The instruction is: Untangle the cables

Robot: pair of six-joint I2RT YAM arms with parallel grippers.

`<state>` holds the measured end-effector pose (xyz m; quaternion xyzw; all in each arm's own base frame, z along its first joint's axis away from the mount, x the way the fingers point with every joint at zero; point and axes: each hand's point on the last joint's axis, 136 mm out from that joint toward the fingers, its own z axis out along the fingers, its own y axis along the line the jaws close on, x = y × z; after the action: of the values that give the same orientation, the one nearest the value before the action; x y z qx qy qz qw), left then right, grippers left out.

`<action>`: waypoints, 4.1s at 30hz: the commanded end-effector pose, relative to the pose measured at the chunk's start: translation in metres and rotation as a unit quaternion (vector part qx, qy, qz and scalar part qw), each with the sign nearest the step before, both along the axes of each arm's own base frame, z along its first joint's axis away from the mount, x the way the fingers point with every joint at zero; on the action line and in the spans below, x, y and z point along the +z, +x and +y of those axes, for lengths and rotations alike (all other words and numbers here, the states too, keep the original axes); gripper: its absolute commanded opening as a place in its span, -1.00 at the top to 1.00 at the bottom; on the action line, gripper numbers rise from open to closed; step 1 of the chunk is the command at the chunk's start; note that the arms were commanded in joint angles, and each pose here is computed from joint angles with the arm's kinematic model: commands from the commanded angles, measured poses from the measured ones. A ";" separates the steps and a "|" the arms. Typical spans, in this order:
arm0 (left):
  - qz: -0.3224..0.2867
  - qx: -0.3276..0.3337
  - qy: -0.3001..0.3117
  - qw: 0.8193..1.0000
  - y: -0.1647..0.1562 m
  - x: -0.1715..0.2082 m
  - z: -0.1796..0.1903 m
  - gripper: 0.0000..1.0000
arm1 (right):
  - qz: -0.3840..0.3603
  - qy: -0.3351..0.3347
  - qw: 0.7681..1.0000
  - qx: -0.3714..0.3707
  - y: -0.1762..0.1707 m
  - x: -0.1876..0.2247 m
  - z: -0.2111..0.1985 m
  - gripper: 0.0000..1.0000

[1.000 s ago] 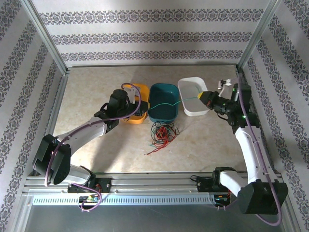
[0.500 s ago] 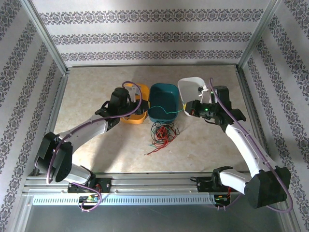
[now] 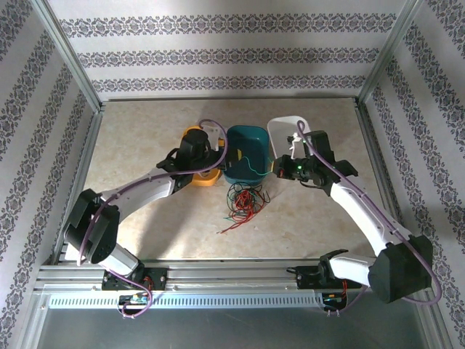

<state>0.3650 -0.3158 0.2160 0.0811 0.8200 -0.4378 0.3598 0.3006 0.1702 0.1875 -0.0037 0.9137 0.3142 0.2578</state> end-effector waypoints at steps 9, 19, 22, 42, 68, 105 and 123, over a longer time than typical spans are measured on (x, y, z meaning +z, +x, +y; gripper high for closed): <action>-0.047 0.036 -0.052 0.997 0.016 0.037 -0.009 -0.28 | -0.025 0.050 0.996 -0.069 0.027 0.024 -0.030 1.00; -0.062 0.217 0.032 0.974 0.026 0.021 0.077 -0.99 | -0.059 0.067 0.969 -0.229 0.079 0.039 -0.124 1.00; -0.051 0.229 0.058 0.970 0.024 0.012 0.088 -0.99 | -0.062 0.071 0.960 -0.263 0.094 0.038 -0.143 1.00; -0.022 0.206 0.059 0.977 0.014 -0.011 0.082 -0.99 | 0.102 -0.132 0.958 -0.234 0.155 -0.078 -0.138 1.00; -0.030 0.178 0.101 0.978 0.014 -0.010 0.078 -0.99 | 0.063 -0.179 0.960 -0.208 0.150 -0.037 -0.121 -0.02; 0.088 0.039 0.245 0.965 -0.044 -0.117 0.049 -0.90 | 0.062 -0.192 0.961 0.189 -0.022 -0.102 0.066 0.20; 0.086 0.008 0.265 0.960 -0.052 -0.123 0.045 -0.87 | 0.076 -0.196 0.963 0.167 -0.017 -0.115 0.050 0.27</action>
<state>0.3199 -0.2649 0.0967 0.1019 0.9319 -0.2189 0.2706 0.2819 0.2196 0.0730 -0.1775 0.9619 0.1683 0.1223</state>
